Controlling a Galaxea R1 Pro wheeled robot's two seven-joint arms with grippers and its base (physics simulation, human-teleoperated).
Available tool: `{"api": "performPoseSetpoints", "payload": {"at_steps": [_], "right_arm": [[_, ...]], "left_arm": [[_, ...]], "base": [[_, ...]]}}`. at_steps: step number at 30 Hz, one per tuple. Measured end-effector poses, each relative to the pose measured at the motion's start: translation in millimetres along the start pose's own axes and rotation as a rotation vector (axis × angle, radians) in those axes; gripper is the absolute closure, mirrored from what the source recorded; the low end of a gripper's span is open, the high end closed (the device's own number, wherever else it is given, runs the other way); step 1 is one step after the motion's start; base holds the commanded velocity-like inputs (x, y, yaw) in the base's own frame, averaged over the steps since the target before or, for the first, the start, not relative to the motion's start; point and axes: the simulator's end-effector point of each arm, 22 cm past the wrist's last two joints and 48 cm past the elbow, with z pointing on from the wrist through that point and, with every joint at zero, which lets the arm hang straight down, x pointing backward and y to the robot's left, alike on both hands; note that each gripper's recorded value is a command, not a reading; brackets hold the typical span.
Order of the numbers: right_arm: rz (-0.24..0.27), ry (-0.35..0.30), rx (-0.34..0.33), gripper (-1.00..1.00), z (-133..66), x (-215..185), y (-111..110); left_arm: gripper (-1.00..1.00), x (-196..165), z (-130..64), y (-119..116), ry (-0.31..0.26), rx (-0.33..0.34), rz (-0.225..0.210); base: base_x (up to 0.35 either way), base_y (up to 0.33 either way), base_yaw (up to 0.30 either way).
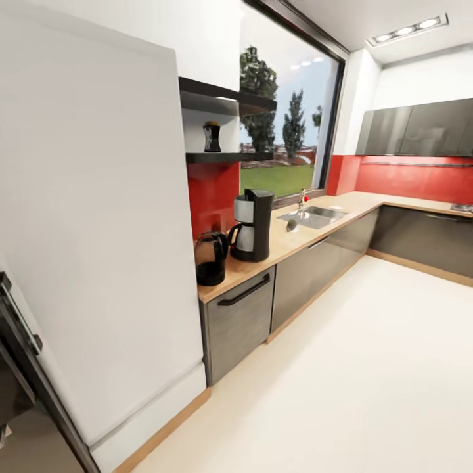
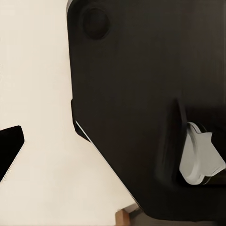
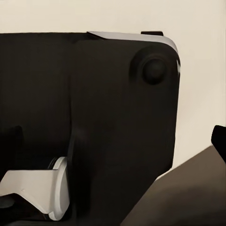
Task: Set up a coffee station on the kitchen countertop: keep the coffee maker on the countertop, move the bottle of coffee from the kitchen shelf to the counter next to the coffee maker, place a paper coffee filter on top of the coffee maker, put the saucer next to the coffee maker with the coffee cup on the saucer, and place the electric kettle next to the coffee maker.
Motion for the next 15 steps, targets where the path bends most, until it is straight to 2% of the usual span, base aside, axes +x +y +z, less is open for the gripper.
{"api": "performPoseSetpoints", "payload": {"at_steps": [4, 13, 14, 15], "right_arm": [[0.0, 0.0, 0.001, -1.0, -4.1, 0.9, 0.1], [-0.001, -0.004, 0.001, -1.0, -12.9, 0.9, 0.6], [-0.001, -0.012, 0.0, -1.0, -13.8, -2.6, 0.9], [-0.002, -0.06, -0.001, -1.0, -15.3, -25.5, 0.9]], "left_arm": [[-1.0, 1.4, -4.0, -0.1, 0.0, 0.0, 0.0], [-1.0, 1.9, -12.6, 2.5, -0.002, -0.007, 0.002], [-1.0, 1.4, -13.5, 3.3, -0.003, -0.01, 0.002], [-1.0, -1.3, -14.4, 6.0, -0.008, -0.015, 0.003]], "base": [[0.0, 0.0, -0.18], [0.0, 0.0, -0.019], [0.0, 0.0, 0.0], [0.0, 0.0, 0.0]]}}
